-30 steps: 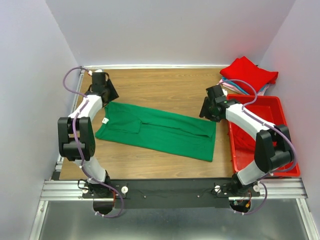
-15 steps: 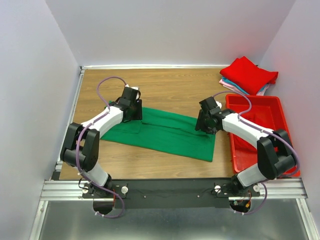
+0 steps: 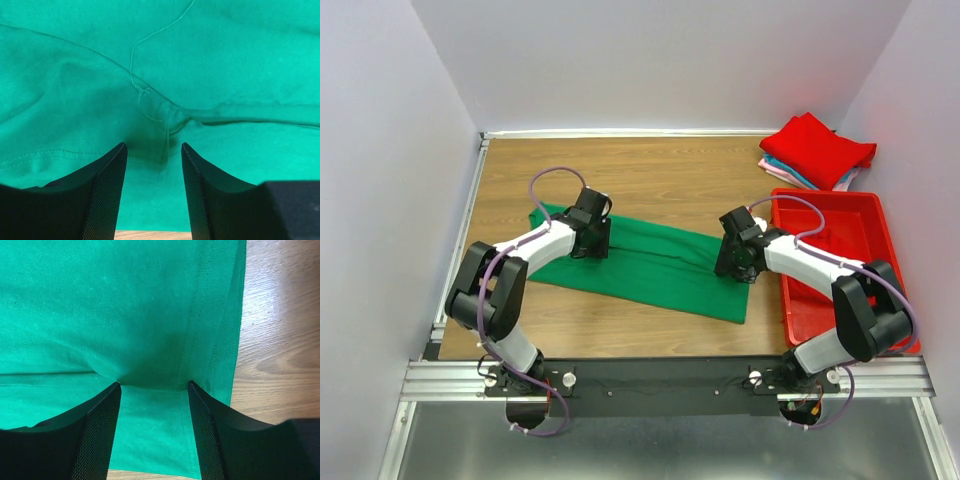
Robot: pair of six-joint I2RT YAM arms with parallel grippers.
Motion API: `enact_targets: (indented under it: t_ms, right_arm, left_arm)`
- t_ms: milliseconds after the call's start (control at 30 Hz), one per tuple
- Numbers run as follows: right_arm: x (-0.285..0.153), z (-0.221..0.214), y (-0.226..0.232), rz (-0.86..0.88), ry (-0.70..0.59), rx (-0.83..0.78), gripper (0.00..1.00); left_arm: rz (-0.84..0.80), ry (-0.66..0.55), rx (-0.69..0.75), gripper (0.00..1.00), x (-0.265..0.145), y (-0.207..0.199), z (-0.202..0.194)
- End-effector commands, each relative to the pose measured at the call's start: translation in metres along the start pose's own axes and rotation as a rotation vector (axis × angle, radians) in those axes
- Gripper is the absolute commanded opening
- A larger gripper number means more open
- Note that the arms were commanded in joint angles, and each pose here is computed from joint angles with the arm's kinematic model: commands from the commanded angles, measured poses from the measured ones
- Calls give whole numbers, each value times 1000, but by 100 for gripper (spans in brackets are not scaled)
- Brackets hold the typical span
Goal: Fold and stack the t-shirts
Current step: Fold the tshirt
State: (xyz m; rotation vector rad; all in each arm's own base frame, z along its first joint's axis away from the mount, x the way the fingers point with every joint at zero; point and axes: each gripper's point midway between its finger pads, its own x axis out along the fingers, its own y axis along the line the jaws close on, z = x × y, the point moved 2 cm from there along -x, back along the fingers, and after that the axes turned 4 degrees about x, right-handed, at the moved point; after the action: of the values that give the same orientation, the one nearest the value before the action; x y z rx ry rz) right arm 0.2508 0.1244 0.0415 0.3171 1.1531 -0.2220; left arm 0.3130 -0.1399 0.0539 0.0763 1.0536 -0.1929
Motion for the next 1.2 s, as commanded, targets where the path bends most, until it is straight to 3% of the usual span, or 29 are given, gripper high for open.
enact_targets:
  t_ms: [0, 233, 267, 400, 533, 1167]
  right_arm:
    - [-1, 1, -5, -24, -32, 13, 63]
    - [-2, 3, -5, -25, -39, 16, 63]
    - [-2, 3, -5, -26, -39, 13, 63]
    - [0, 2, -6, -36, -36, 12, 63]
    - [2, 2, -7, -46, -33, 12, 63]
    - [5, -7, -18, -78, -22, 14, 63]
  left_arm:
    - [42, 30, 30, 53, 8, 4, -11]
    - [59, 37, 44, 34, 7, 3, -14]
    - [59, 37, 44, 25, 6, 3, -14]
    - [53, 44, 50, 5, 2, 2, -17]
    - [58, 49, 57, 0, -5, 3, -19]
    - [133, 43, -7, 0, -32, 13, -11]
